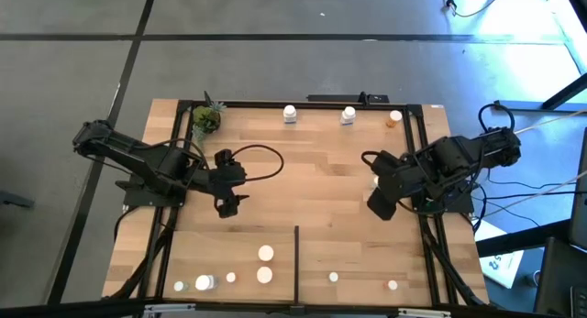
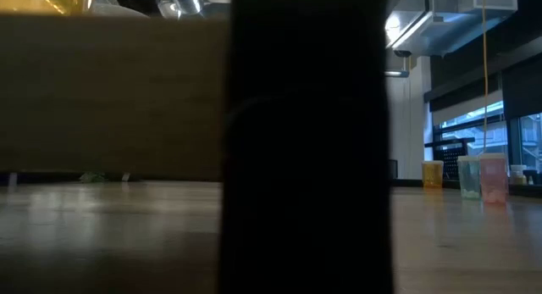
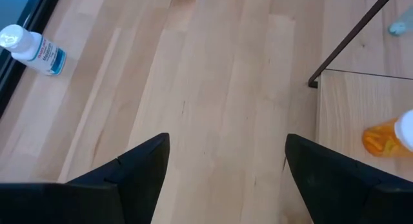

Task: Pick and place medicine bottles onto shelf by color
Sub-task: Put the top pink pill bottle on the shelf aligned with the other pink pill bottle

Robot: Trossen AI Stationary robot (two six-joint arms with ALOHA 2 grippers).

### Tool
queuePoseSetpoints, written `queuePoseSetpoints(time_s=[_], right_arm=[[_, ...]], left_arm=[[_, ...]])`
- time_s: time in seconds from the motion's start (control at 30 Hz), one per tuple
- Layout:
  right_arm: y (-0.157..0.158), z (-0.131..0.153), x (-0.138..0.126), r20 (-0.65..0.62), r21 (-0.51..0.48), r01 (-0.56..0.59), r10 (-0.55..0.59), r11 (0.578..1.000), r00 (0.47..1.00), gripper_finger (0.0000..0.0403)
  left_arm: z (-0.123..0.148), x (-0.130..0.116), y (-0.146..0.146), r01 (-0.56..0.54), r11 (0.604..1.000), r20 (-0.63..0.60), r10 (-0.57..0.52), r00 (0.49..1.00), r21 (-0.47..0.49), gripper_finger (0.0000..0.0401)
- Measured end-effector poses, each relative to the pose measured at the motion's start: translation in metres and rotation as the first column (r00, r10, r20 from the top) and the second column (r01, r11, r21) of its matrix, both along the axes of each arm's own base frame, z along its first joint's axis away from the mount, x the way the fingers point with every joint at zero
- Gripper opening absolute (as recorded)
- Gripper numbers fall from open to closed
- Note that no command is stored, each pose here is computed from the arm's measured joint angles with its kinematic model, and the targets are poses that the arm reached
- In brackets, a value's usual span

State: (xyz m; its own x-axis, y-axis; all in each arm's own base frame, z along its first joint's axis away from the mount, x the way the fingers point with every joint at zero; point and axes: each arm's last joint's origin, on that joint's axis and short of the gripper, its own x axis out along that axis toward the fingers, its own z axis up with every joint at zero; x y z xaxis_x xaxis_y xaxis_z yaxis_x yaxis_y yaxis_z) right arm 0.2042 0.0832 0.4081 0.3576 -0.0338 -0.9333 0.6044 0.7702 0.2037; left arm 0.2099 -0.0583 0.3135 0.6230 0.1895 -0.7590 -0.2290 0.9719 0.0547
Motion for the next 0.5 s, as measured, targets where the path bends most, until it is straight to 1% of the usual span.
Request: queuePoseSetpoints(time_s=[0.17,0.3,0.33,0.4,0.47,0.5], right_arm=[[0.002,-0.012,0.003,-0.050,0.047,0.124,-0.122,0.991,0.991,0.0264],[0.005,-0.042,0.004,-0.189,0.063,0.237,-0.221,0.970,0.957,0.0264],[0.006,-0.050,0.004,-0.238,0.074,0.254,-0.230,0.964,0.944,0.0264],[0.007,-0.064,0.003,-0.314,0.093,0.248,-0.208,0.964,0.926,0.0264],[0.007,-0.078,0.003,-0.345,0.063,0.249,-0.213,0.966,0.914,0.0264],[0.006,-0.084,0.002,-0.352,0.032,0.256,-0.229,0.966,0.907,0.0264]], left_arm=[[0.000,0.000,0.000,0.000,1.000,0.000,0.000,1.000,0.000,0.0302],[0.000,0.000,0.000,0.001,1.000,-0.001,-0.001,1.000,0.001,0.0302],[0.000,0.000,0.000,0.001,1.000,-0.001,-0.001,1.000,0.001,0.0302],[0.000,0.000,0.000,0.001,1.000,-0.001,-0.001,1.000,0.001,0.0302],[0.000,0.000,0.000,0.001,1.000,-0.001,-0.001,1.000,0.001,0.0302],[0.000,0.000,0.000,0.001,1.000,0.000,-0.001,1.000,0.001,0.0302]])
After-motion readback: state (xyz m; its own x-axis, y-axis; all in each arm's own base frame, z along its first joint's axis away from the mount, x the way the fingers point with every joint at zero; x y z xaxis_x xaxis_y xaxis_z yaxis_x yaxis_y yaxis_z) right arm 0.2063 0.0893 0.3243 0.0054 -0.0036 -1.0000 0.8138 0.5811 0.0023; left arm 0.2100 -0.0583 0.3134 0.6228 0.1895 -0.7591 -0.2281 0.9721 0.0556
